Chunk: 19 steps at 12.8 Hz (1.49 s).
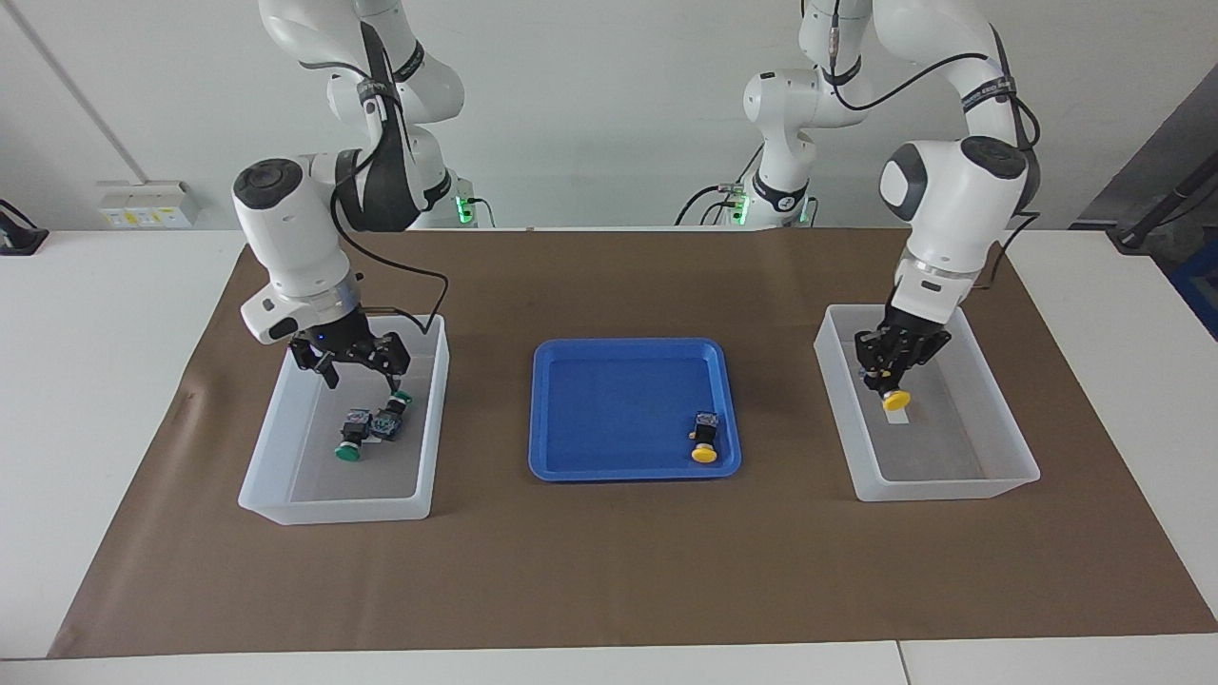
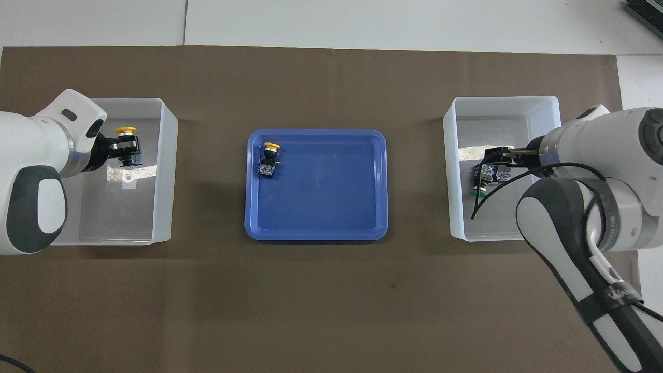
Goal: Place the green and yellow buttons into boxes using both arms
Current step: 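Release the green button while the left gripper lowers yellow button into box, then retract the right gripper to rest while the left gripper releases the button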
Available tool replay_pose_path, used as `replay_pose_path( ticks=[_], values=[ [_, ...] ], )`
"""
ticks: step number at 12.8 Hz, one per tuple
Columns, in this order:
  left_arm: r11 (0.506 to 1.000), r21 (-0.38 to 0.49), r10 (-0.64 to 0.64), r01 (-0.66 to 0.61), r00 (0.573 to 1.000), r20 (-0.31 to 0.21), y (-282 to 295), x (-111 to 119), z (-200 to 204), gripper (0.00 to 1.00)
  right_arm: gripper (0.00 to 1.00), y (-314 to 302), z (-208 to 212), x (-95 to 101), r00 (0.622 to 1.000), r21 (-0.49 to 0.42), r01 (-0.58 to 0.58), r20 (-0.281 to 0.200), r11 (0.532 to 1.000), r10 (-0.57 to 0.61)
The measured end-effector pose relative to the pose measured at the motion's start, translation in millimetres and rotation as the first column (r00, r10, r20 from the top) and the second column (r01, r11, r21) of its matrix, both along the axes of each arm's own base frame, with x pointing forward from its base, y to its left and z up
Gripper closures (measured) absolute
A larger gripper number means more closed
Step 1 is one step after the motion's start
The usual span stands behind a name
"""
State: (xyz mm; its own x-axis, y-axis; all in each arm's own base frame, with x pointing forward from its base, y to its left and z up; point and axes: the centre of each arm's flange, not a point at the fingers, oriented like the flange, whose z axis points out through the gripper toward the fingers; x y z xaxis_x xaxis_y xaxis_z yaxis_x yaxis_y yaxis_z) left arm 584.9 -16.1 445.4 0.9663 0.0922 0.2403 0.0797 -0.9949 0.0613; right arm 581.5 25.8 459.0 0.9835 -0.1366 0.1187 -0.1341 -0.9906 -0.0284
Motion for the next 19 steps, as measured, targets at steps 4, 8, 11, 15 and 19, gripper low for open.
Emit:
replay_pose_path(
  ticks=[4,8,11,15,19],
  values=[
    [0.995,0.046,-0.090,0.092,0.995,-0.031,66,-1,-28,0.67,0.00,-15,97,-12.3,0.998,0.001,0.026,-0.060,1.000,-0.026],
    [0.993,0.043,-0.105,0.109,0.991,-0.080,78,4,-87,0.67,0.00,-34,167,-28.8,0.993,0.000,0.056,-0.107,0.998,-0.056],
    [0.993,0.037,-0.108,0.112,0.989,-0.106,77,5,-112,0.58,0.00,-42,211,-55.7,0.995,0.005,0.070,-0.067,0.998,-0.069],
    [0.992,0.042,-0.120,0.123,0.990,-0.075,70,9,-94,0.10,0.00,-49,206,-62.8,0.994,-0.001,0.051,-0.097,0.999,-0.051],
    [0.983,0.040,-0.178,0.181,0.982,-0.057,28,8,0,0.00,0.00,-47,197,-63.0,0.991,-0.002,0.046,-0.123,0.999,-0.046]
  ],
)
